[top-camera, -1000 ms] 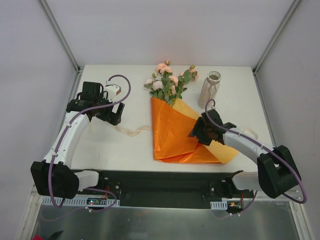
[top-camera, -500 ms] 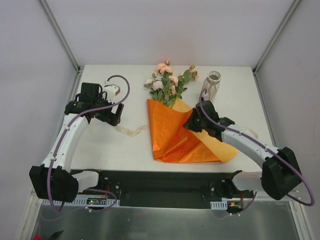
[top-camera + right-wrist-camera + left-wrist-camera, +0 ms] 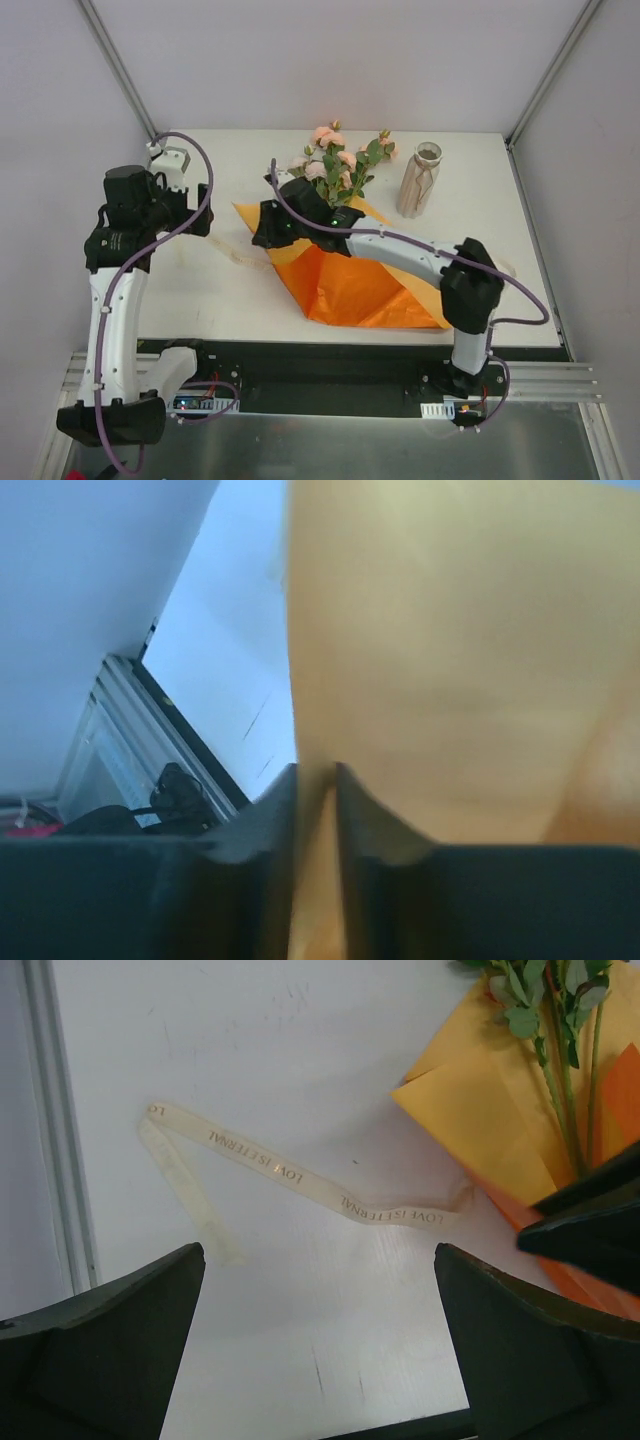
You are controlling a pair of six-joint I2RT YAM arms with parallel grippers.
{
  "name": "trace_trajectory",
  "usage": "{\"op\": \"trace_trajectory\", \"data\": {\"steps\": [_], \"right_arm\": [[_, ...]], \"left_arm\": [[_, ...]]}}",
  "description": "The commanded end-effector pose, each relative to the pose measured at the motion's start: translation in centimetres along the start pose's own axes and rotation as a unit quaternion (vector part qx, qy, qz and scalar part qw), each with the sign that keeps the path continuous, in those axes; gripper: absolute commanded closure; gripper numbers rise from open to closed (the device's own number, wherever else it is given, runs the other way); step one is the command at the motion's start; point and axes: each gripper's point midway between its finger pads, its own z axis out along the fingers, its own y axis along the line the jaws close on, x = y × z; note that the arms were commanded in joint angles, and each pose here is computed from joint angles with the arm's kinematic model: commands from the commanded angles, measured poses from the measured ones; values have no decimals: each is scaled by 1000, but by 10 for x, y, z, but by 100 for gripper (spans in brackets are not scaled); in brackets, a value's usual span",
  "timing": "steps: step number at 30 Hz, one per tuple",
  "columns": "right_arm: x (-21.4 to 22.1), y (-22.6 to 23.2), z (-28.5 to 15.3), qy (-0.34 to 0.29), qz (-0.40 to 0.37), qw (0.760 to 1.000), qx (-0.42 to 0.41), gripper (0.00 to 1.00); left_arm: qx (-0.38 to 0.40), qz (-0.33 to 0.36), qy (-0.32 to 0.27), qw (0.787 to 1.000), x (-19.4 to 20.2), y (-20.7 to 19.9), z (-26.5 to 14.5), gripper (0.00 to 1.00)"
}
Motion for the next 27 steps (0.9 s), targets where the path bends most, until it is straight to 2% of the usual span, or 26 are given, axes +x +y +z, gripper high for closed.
{"op": "trace_trajectory", "data": {"steps": [1,2,4,8,10,12,13,15,17,19,21,23,24,25,27], "right_arm": [[-19,57,21,8,-11,995,-96,58],[-8,54,38,28,-2,995,-92,38],[-13,65,48,32,-3,994,-105,28],[-35,51,35,16,-2,997,-79,5],[-65,34,13,-17,9,998,-62,1],[-80,0,-3,-31,15,999,-21,4],[-92,-7,-20,-49,17,999,-4,4],[-98,-43,-34,-58,34,997,33,4],[-109,-59,-57,-77,42,995,48,4],[-111,-91,-80,-94,52,991,86,4],[-93,-129,-92,-85,75,986,125,3],[-85,-145,-110,-95,75,981,152,2],[-60,-166,-111,-74,82,977,180,1],[-58,-168,-122,-85,79,975,187,1],[-42,-185,-130,-89,86,969,212,1]], "left_arm": [[-22,10,-73,997,-27,0,-34,1],[-29,13,-85,996,-29,0,-42,1],[-43,18,-93,995,-30,4,-49,1],[-51,25,-97,994,-33,6,-54,1],[-37,30,-98,994,-39,2,-52,1],[-10,34,-98,995,-45,-6,-50,1],[29,35,-93,995,-52,-18,-48,1],[72,33,-83,993,-57,-31,-45,1],[129,38,-61,989,-63,-53,-35,1],[167,68,-31,983,-59,-78,-18,1],[224,108,-8,969,-51,-117,-7,1],[286,128,36,949,-37,-154,16,1],[302,142,50,941,-32,-165,25,1],[315,150,82,934,-23,-176,48,1],[344,178,108,916,-12,-201,68,1]]}}
